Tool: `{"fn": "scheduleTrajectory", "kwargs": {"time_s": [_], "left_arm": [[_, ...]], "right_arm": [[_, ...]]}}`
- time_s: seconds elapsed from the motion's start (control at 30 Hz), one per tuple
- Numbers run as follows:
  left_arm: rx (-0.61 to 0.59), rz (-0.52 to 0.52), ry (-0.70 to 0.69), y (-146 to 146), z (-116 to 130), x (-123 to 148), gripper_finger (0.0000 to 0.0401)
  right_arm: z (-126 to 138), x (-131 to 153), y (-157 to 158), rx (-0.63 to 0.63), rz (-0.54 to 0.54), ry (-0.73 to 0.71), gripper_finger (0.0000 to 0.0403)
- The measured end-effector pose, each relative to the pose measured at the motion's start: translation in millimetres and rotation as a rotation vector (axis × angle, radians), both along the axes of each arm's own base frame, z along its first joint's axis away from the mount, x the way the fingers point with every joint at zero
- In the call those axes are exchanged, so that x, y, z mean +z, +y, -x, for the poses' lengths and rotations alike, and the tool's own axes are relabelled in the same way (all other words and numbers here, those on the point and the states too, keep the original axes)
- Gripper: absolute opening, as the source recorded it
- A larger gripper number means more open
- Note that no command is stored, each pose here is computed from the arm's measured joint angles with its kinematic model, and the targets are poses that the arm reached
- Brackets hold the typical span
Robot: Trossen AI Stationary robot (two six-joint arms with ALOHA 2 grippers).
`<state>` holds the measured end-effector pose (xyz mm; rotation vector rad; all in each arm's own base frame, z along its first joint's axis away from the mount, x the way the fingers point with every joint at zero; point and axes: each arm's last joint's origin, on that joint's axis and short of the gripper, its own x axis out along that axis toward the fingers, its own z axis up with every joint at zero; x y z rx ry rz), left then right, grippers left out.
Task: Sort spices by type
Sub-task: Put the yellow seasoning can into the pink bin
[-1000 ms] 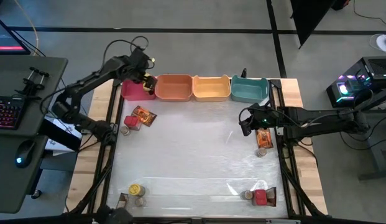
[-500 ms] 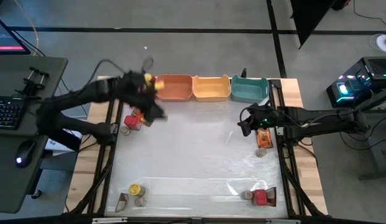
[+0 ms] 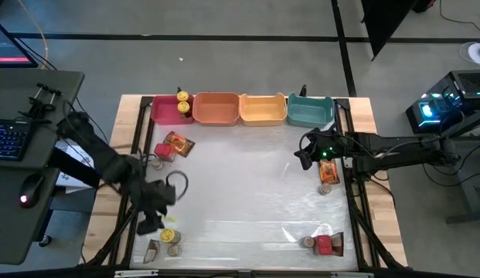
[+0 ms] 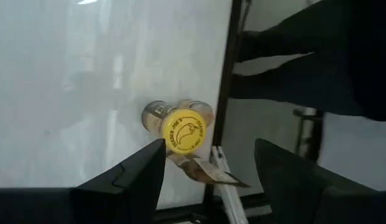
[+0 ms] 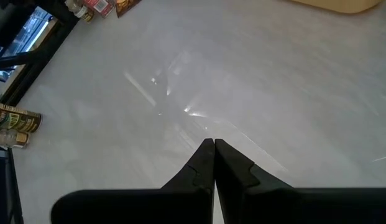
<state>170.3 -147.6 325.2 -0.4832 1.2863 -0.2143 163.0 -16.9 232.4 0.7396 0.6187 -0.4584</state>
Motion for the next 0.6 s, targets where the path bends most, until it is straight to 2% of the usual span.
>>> {"fn": "scheduleTrajectory", "kwargs": {"time_s": [0.2, 0.3, 0.47, 0.6], "left_arm": [[-0.114, -0.058, 0.022, -42.2, -13.7, -29.9, 0.0214], [-0.156, -0.115, 0.066, -56.1, -13.7, -45.7, 0.0165], [-0.197, -0.151, 0.048, -67.2, -17.3, -56.9, 0.0024], [-0.165, -0.231, 0.053, -65.7, -19.2, -63.6, 0.001]], "right_arm": [[0.0, 0.0, -0.1, 0.004, 0.008, 0.002, 0.0], [0.1, 0.0, -0.1, 0.004, 0.008, 0.002, 0.0], [0.2, -0.2, -0.1, 0.004, 0.008, 0.005, 0.0], [0.2, -0.2, -0.1, 0.004, 0.008, 0.005, 0.0]]}}
